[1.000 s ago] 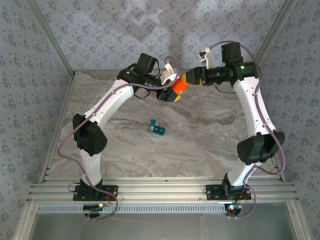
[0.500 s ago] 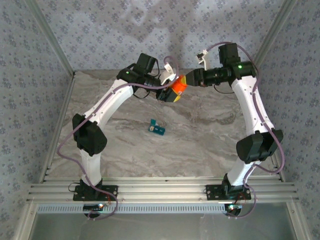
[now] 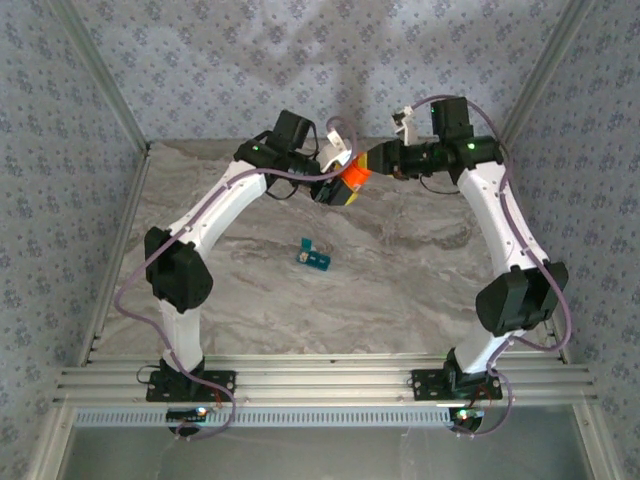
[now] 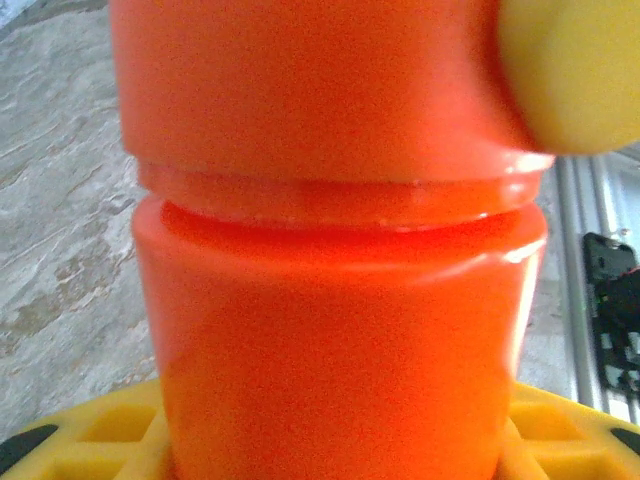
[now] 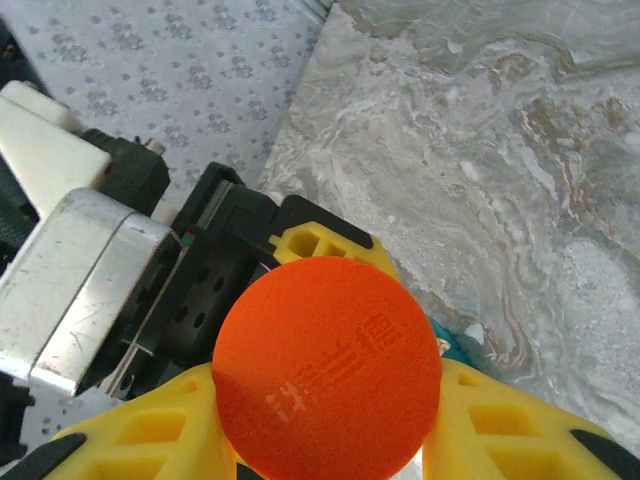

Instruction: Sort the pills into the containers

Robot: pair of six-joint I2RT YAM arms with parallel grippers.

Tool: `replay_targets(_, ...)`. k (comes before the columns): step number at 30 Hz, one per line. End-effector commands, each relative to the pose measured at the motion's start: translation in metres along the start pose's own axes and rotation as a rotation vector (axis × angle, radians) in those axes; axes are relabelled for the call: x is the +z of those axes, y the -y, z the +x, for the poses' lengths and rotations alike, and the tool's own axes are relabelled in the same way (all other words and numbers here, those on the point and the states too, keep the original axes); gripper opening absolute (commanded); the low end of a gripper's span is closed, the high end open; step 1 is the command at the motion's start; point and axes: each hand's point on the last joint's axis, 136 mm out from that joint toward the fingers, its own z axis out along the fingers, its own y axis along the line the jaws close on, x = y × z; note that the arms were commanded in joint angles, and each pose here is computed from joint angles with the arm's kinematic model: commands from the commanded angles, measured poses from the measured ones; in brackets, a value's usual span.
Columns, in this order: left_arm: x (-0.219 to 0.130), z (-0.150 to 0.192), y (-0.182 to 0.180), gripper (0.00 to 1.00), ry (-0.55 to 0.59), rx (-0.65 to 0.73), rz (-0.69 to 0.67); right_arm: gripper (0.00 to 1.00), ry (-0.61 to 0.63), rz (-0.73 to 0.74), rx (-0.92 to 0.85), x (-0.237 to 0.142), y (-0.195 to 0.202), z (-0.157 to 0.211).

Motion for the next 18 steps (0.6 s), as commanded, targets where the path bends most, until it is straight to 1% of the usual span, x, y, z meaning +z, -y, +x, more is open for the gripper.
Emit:
replay_targets(1,-0.031,-0.061,0.022,0.0,0.178,0.173,-0.046,0.27,0.021,0.027,0.183,0.011,0.007,0.006)
replay_targets(3,-0.03,-0.061,0.022,0.0,0.175,0.177,-0.046,0.27,0.025,0.019,0.214,0.014,0.006,0.008)
replay_targets(8,-0.026,-0.058,0.022,0.0,0.169,0.172,-0.037,0.28,0.014,0.02,0.216,0.015,0.003,0.01)
replay_targets(12,-0.027,-0.058,0.022,0.0,0.169,0.173,-0.03,0.33,0.017,0.009,0.201,0.008,0.001,0.004)
replay_targets(15,-0.027,-0.056,0.022,0.0,0.167,0.169,-0.017,0.49,0.036,-0.023,0.161,-0.008,-0.004,-0.007)
replay_targets(18,-0.029,-0.056,0.023,0.0,0.169,0.166,0.001,0.63,0.053,-0.108,0.099,-0.03,-0.017,-0.016)
